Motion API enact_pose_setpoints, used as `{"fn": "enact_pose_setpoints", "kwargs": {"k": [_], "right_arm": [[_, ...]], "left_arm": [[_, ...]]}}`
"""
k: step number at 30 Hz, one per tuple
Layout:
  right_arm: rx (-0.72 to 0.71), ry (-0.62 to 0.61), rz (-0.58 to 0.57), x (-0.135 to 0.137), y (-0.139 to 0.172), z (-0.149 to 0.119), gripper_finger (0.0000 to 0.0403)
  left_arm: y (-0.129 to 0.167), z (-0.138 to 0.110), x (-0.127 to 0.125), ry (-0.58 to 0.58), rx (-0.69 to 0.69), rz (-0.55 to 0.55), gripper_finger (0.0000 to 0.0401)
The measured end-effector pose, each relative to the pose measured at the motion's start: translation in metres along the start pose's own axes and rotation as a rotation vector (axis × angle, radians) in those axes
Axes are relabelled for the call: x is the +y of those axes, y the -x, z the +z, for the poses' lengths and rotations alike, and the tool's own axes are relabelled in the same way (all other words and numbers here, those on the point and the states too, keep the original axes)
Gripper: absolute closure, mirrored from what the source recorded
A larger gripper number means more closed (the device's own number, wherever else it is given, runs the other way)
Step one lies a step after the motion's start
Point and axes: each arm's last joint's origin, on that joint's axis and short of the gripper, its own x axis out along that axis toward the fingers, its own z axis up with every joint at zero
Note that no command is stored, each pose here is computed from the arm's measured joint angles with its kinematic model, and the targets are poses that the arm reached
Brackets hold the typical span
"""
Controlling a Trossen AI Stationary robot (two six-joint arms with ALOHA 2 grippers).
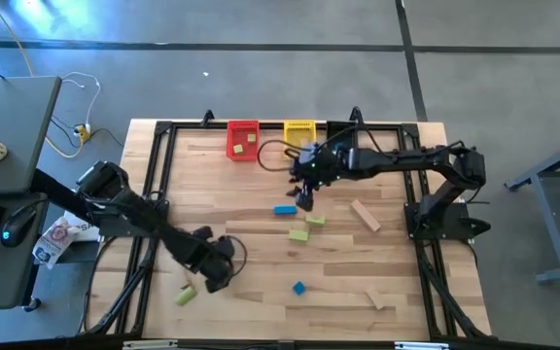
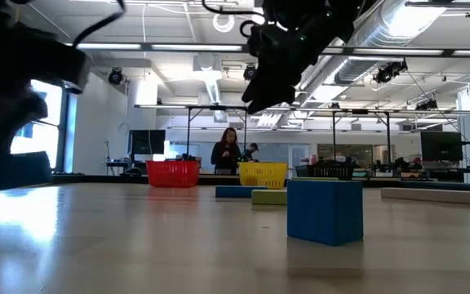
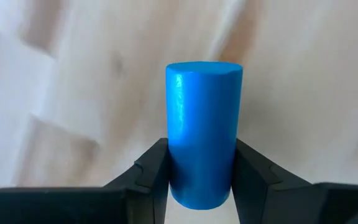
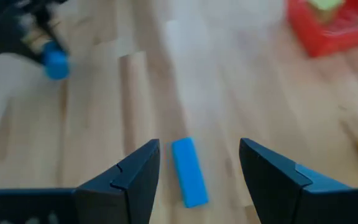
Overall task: Sort & place blocks by color
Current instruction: Put the blue block into the black bin
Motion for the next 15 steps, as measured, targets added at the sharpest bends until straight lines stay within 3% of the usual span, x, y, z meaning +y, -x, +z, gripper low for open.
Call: {"fn": "enact_pose_setpoints", "kwargs": {"k": [15], "right_arm": [[-0.032, 0.246, 0.161, 0.063, -0.004, -0.006, 0.0196]], "left_arm": [[-0.001, 0.058, 0.015, -0.089, -0.219, -0.136, 0.0292]]}}
